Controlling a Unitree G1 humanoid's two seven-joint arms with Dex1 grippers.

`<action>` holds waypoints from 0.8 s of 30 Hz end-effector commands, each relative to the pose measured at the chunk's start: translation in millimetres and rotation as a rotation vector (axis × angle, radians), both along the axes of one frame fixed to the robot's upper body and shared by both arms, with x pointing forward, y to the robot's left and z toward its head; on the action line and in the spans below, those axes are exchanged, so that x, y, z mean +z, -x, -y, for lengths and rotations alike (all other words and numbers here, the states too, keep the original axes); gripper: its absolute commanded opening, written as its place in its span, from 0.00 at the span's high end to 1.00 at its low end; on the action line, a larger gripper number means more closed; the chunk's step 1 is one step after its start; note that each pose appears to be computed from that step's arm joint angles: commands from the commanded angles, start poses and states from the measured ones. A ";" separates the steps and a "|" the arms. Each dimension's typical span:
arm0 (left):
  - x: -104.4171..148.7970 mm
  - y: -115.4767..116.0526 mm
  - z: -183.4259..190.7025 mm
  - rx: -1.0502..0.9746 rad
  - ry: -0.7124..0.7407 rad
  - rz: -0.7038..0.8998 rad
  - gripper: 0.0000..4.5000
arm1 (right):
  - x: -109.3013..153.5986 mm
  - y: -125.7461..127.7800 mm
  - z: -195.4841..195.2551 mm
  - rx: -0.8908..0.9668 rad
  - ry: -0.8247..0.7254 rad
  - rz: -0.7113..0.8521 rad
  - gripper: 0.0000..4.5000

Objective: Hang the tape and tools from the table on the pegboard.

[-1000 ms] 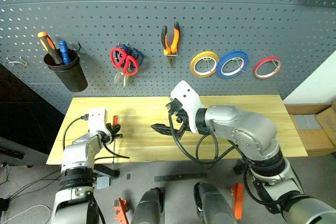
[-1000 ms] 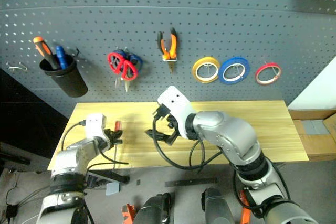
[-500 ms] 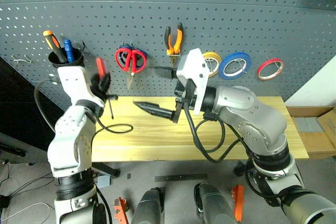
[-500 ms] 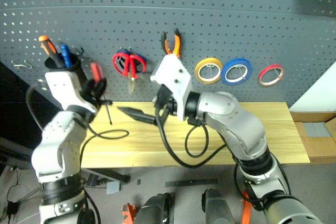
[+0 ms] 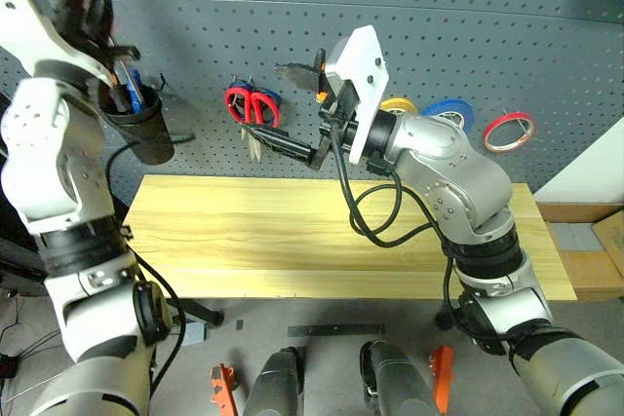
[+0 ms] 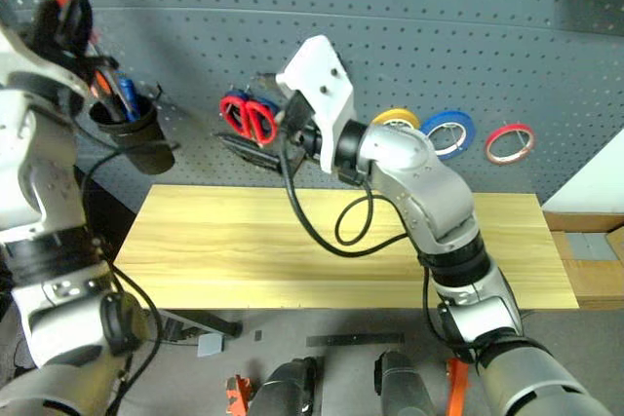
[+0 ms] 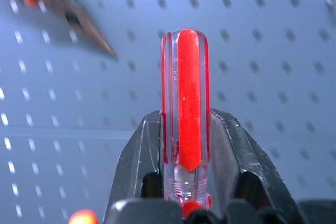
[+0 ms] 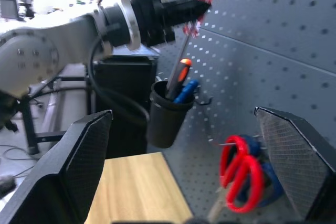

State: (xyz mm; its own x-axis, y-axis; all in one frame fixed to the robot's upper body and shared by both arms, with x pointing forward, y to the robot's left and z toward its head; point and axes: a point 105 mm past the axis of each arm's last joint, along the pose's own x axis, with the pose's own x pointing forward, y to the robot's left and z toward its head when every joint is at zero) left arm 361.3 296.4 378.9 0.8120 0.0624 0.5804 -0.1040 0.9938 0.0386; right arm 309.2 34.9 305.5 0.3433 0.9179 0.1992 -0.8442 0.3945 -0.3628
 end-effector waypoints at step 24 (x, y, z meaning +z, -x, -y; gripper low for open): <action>-13.4 -13.0 -8.9 0.126 -0.080 0.159 0.23 | 12.6 14.9 3.3 0.027 -0.024 0.057 0.00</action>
State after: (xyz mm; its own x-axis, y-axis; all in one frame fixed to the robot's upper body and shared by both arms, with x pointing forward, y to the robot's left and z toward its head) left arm 393.9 308.9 335.9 0.7824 0.1104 0.6129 -0.2131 0.9722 0.0969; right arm 303.7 35.2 306.3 0.3266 0.9251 0.1937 -0.8450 0.3776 -0.3788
